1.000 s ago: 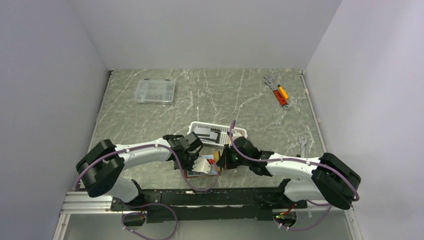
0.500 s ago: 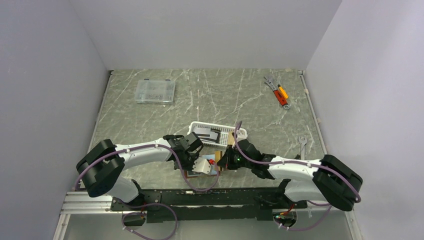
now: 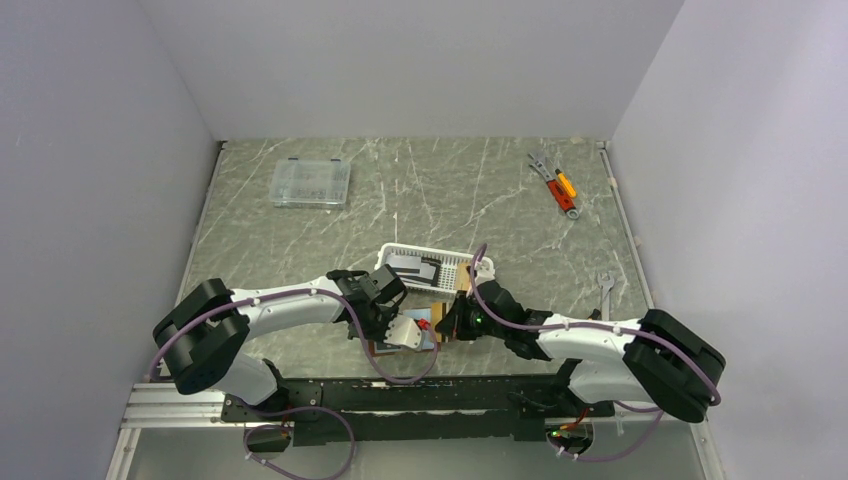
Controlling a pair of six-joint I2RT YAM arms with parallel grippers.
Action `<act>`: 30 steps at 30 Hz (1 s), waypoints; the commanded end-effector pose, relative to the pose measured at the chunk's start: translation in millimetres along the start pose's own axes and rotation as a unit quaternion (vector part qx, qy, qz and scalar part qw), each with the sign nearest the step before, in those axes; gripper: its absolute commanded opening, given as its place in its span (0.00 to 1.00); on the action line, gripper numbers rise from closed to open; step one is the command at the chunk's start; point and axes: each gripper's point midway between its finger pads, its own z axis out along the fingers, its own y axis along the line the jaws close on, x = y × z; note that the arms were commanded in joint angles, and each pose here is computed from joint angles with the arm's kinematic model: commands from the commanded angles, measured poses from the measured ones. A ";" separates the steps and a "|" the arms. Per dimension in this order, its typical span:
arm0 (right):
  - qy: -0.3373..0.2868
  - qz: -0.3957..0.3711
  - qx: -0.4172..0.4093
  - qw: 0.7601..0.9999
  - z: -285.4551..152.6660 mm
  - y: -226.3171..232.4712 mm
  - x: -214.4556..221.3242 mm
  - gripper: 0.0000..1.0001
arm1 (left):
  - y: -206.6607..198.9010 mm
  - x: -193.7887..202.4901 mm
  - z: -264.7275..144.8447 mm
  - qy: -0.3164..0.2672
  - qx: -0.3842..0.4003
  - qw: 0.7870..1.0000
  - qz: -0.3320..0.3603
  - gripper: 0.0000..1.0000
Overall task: Put the credit cards into the card holder
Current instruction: Insert the credit card into the card holder.
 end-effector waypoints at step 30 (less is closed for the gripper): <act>0.108 0.026 -0.049 0.993 26.7 11.4 25.0 0.00 | 0.9 -3.4 6.5 0.001 0.000 1.000 0.020 0.23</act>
